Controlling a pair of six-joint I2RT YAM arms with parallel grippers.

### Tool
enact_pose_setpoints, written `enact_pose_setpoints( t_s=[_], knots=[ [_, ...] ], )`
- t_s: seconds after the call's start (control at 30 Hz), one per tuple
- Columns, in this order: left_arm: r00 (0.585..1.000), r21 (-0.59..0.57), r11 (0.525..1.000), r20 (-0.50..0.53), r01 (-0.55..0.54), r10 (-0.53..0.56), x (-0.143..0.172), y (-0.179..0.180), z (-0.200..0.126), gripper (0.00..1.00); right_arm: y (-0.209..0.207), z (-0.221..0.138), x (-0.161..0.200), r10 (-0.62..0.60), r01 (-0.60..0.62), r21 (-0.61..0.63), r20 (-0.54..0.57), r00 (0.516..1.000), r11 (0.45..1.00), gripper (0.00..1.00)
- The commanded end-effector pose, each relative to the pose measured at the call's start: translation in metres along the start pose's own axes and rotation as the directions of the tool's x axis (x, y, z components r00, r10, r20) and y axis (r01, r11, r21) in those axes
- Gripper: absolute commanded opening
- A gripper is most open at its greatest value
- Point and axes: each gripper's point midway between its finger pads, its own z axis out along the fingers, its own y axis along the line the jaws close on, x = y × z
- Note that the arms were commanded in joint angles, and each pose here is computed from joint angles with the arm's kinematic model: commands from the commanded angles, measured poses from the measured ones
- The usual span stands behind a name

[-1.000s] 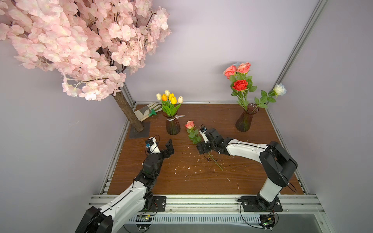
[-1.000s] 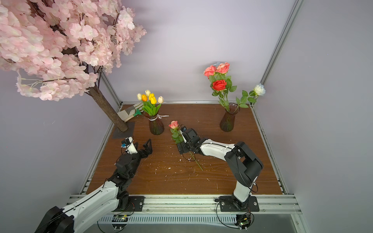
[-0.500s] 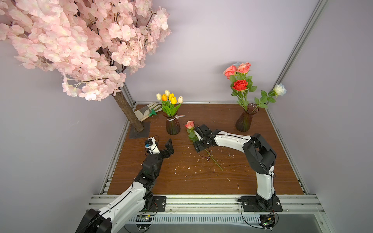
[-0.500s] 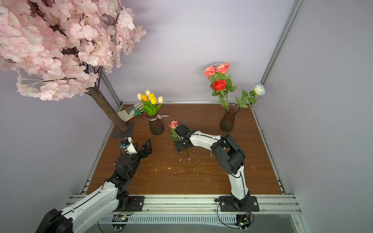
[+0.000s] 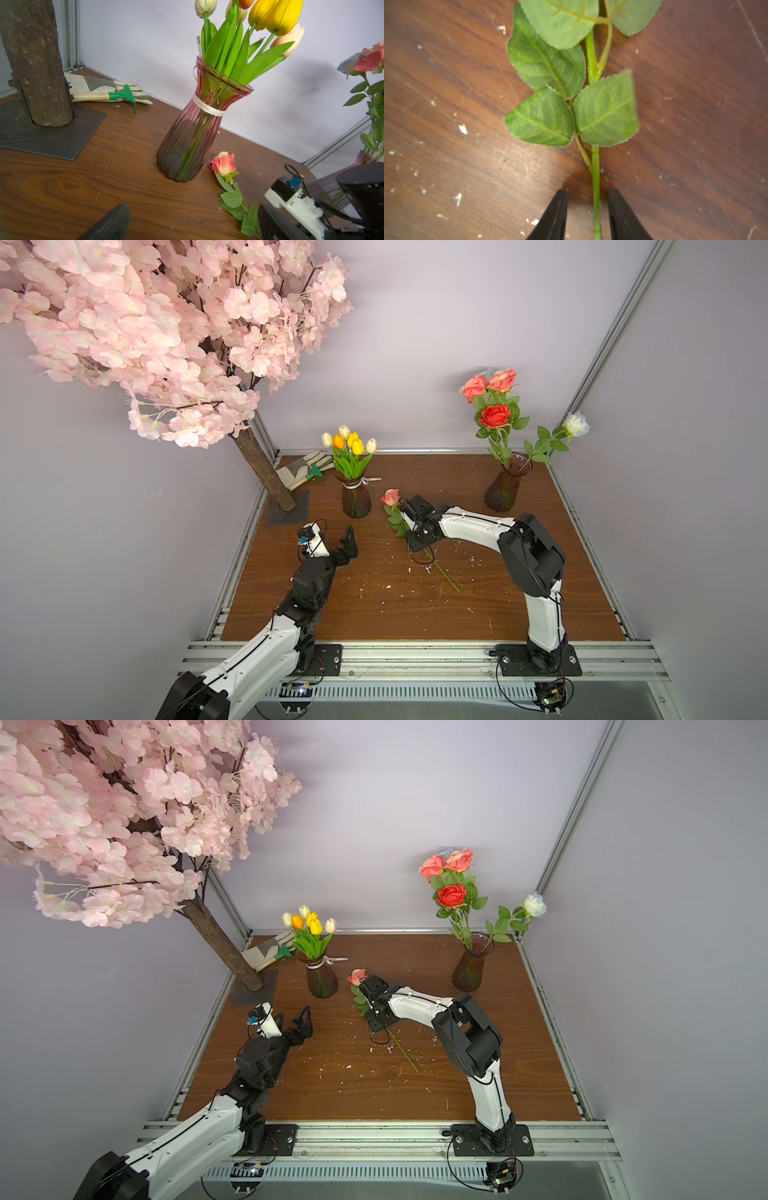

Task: Arrange the flowers in different vases according to their variety
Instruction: Pick up the flower at the center of the board.

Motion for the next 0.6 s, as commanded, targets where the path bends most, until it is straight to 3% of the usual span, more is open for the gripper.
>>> enact_pose_setpoints(
  t_s=[0.0,0.1,0.17,0.37,0.57],
  knots=[
    [1.0,-0.007,1.0,0.001,0.002,-0.002,0.0,0.003,-0.001,0.99,-0.003,0.005,0.017,-0.028,0.03,0.021,-0.085,0.996,0.999,0.28],
    [1.0,-0.006,1.0,0.003,0.002,-0.002,0.0,0.003,0.0,1.0,-0.003,0.009,0.02,-0.037,0.04,0.025,-0.11,0.993,0.999,0.16],
    [1.0,-0.005,1.0,0.0,0.002,-0.002,0.001,0.003,0.0,1.0,-0.004,0.01,0.021,-0.04,0.044,0.03,-0.119,0.992,0.999,0.0],
    [1.0,-0.006,1.0,0.002,0.003,-0.003,0.0,0.003,0.0,1.0,-0.006,-0.003,0.012,-0.034,0.037,0.038,-0.077,0.996,0.999,0.0],
    [1.0,-0.004,1.0,0.0,0.003,-0.003,0.0,0.003,0.0,1.0,-0.007,-0.041,-0.015,-0.004,0.002,0.02,0.1,0.995,1.0,0.0]
  ],
)
